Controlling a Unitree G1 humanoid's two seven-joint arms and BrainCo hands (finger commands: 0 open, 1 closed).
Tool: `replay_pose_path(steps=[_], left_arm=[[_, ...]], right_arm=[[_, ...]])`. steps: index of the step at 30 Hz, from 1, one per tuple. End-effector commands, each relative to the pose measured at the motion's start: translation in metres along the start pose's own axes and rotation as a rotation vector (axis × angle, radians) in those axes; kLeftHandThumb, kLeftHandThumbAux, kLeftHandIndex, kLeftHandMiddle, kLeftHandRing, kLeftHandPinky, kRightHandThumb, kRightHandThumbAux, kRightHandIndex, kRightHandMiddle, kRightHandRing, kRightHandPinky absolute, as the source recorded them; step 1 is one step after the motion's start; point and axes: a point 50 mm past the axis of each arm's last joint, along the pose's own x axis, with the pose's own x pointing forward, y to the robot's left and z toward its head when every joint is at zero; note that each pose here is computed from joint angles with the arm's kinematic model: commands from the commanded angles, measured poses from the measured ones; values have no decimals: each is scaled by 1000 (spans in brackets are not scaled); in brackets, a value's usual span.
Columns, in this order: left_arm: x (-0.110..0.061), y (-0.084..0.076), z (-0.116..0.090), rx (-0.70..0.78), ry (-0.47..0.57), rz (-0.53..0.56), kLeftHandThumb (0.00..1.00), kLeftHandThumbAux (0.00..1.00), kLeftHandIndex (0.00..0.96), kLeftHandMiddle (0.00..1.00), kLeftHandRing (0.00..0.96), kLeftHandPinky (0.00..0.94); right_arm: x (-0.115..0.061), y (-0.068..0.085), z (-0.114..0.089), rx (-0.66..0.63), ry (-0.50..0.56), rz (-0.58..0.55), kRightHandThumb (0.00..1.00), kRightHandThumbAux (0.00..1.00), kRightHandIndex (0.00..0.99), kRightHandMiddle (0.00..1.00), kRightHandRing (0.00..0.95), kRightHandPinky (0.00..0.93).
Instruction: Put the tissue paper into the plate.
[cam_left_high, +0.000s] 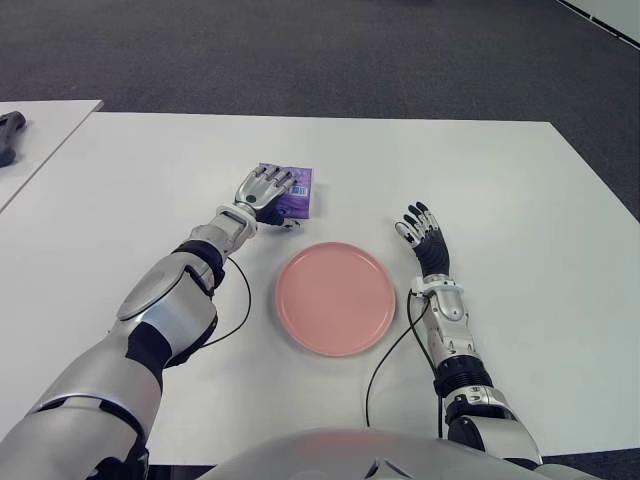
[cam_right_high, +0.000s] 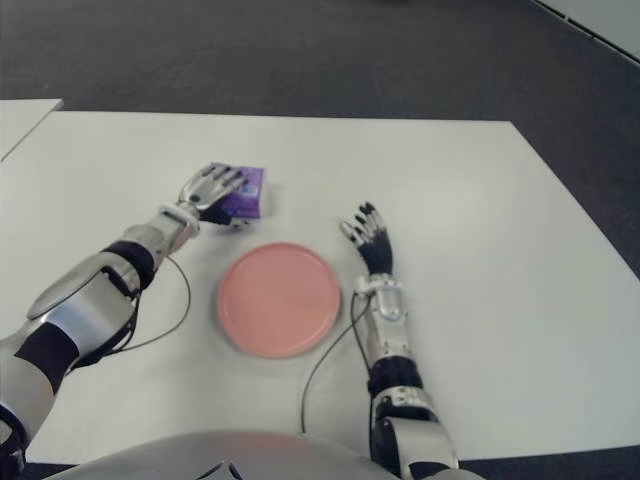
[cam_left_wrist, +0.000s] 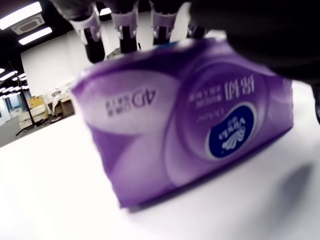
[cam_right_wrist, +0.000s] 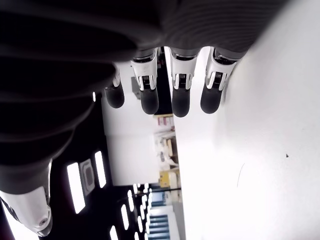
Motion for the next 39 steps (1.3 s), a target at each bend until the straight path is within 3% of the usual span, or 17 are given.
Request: replay_pose_path(steps=[1,19,29,39], left_arm=[[-11,-24,10,-14,-17,-81,148,285,0,0,0,0],[-14,-29,9,35,-4,-94,109,290,0,0,0,0],[-15,-27,4,50,7,-83,130,295,0,0,0,0],[-15,-24,0,109,-11,-65,180,338,0,0,0,11]], right_arm=[[-20,-6,-33,23,168,-33,409,650,83,130,108,113],[-21,-5,-33,28,166,-24,416,644,91,143,107,107],[-20,-5,-31,35,159,-16,428,645,88,145,99,69],[-19,-6,-32,33,170,-3,432,632,94,136,100,104]])
